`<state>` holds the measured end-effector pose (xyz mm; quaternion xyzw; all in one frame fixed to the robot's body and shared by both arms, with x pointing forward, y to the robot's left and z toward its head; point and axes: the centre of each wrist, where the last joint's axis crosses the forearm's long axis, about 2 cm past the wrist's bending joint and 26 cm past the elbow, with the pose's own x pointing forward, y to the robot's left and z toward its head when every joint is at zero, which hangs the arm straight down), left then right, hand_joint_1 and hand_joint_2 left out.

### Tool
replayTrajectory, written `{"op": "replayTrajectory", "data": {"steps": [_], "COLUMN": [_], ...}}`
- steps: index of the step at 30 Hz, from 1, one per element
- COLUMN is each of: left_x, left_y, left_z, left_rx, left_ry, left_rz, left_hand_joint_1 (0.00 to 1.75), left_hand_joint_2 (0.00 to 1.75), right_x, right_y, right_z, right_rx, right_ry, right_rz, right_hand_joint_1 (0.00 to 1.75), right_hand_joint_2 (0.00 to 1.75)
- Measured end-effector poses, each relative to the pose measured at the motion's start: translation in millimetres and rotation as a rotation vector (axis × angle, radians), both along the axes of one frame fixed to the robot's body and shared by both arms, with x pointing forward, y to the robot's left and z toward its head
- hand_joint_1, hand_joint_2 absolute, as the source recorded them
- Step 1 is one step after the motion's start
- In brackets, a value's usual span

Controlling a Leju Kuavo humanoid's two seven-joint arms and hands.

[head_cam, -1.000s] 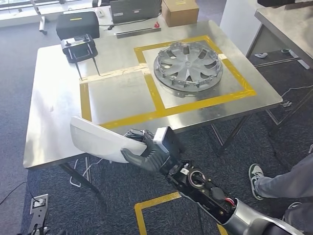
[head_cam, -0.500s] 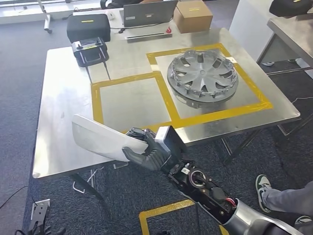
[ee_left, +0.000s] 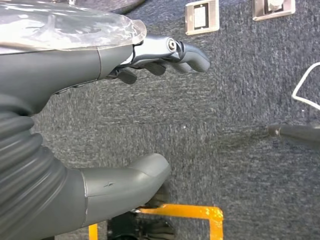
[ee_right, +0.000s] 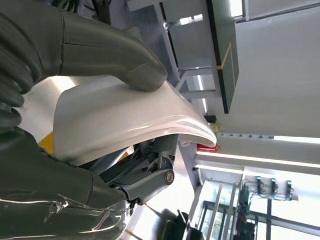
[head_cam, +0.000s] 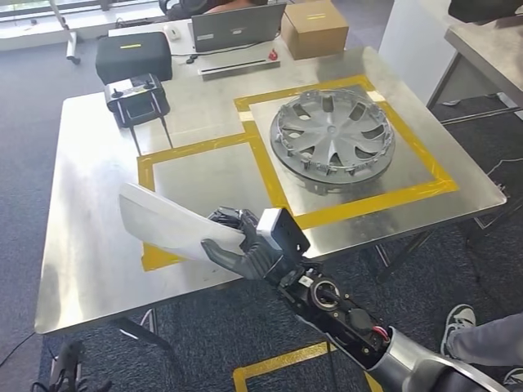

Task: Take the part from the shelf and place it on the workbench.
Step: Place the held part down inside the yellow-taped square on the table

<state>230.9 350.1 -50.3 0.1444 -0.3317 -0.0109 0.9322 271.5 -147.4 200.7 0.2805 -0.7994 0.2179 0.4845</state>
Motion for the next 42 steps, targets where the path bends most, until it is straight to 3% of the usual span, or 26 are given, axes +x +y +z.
{"op": "replayTrajectory", "data": {"steps": [11,22,35,42], "left_x": [3.4,5.3,5.0,5.1], "left_y": [-2.0,-8.2,-5.9,-6.9], "left_z": [1.6,1.9,2.0,1.9], "left_rx": [0.003,0.004,0.007,0.006], "left_ry": [0.007,0.022,0.021,0.008], "left_rz": [-0.004,-0.021,-0.020,-0.039], "left_hand_joint_1": [0.00,0.00,0.00,0.00], "left_hand_joint_2": [1.75,1.75,1.75,1.75], "right_x": [5.9,21.1,25.3,44.8], "right_y": [-3.2,-10.3,-13.2,-23.0], "right_z": [5.7,23.0,27.6,43.6], "right_rx": [-0.004,-0.067,-0.080,-0.238], "right_ry": [-0.048,-0.134,-0.154,-0.290], "right_rz": [-0.068,-0.216,-0.247,-0.448], "right_hand_joint_1": [1.75,1.75,1.75,1.75], "right_hand_joint_2": [1.75,1.75,1.75,1.75]}}
